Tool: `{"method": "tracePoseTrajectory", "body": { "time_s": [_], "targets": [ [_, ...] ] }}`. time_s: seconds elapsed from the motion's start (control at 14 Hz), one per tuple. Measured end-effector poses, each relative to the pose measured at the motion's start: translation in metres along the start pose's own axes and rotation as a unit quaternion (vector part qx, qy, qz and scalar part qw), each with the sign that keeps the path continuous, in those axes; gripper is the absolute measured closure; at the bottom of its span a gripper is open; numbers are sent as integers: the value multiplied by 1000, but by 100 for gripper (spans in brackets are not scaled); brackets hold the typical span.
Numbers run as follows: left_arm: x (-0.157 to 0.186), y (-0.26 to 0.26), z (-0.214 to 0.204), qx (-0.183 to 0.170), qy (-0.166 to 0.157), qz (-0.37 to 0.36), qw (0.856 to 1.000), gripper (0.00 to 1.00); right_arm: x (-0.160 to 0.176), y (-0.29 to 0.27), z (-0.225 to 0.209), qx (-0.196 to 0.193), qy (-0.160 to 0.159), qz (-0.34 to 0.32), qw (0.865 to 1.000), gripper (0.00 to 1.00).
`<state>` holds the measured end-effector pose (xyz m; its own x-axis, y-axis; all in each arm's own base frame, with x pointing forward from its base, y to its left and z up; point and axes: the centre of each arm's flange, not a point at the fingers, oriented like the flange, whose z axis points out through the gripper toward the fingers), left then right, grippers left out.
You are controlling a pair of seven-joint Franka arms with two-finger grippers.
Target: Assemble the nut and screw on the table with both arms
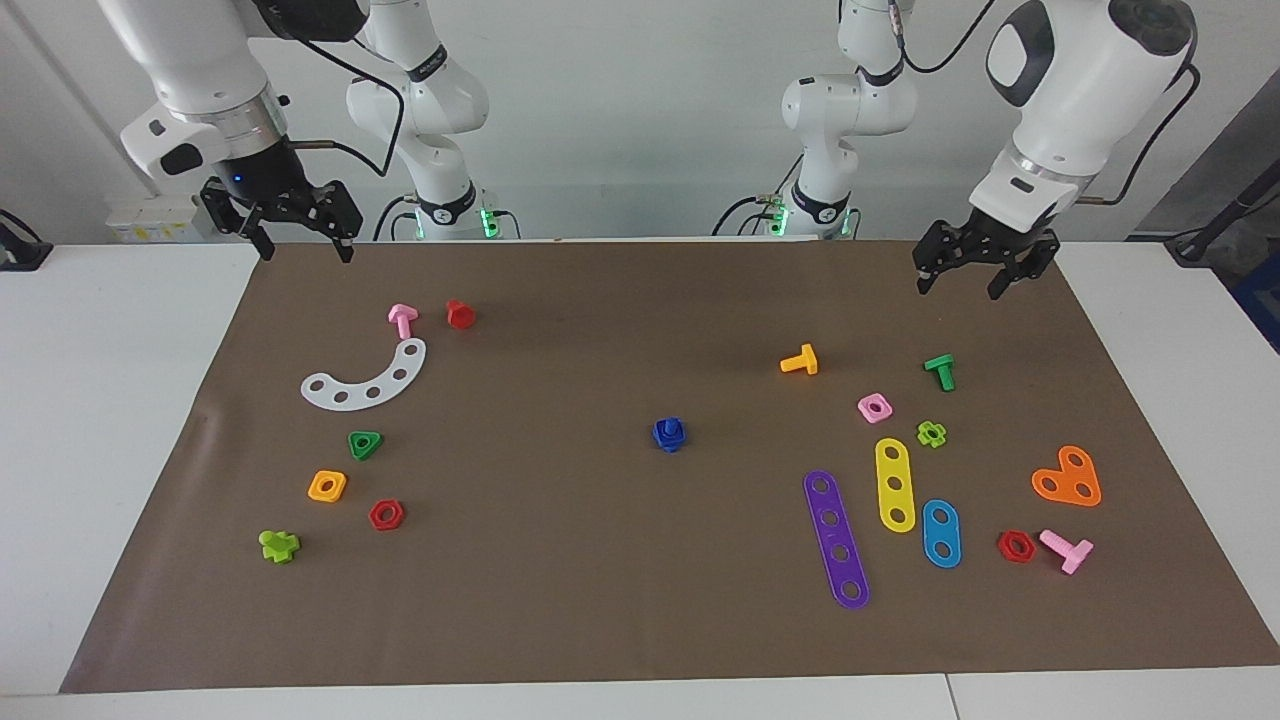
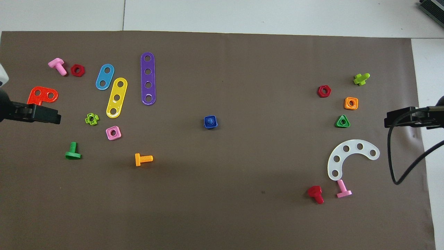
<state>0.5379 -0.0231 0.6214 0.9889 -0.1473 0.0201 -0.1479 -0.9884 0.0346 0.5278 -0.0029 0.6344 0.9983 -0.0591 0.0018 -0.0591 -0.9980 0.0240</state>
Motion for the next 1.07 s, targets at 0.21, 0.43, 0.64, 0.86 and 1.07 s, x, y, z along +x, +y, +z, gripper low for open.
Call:
{"method": "tracePoseTrajectory", "body": {
  "time_s": [0.21, 0.43, 0.64, 0.86, 1.07],
  "targets": [
    [2, -4, -18, 9, -3, 2, 1000, 0, 0, 0, 0, 0, 0, 0, 1000, 0],
    [6, -5, -21, 8, -9, 1, 1000, 0, 0, 0, 0, 0, 0, 0, 1000, 0],
    [5, -16, -20, 8, -13, -9, 1000, 0, 0, 0, 0, 0, 0, 0, 1000, 0],
    [0, -19, -16, 6, -27, -13, 1000, 0, 0, 0, 0, 0, 0, 0, 1000, 0],
    [-4, -18, -9, 5, -36, -13, 999, 0, 0, 0, 0, 0, 0, 0, 1000, 0]
  ]
}}
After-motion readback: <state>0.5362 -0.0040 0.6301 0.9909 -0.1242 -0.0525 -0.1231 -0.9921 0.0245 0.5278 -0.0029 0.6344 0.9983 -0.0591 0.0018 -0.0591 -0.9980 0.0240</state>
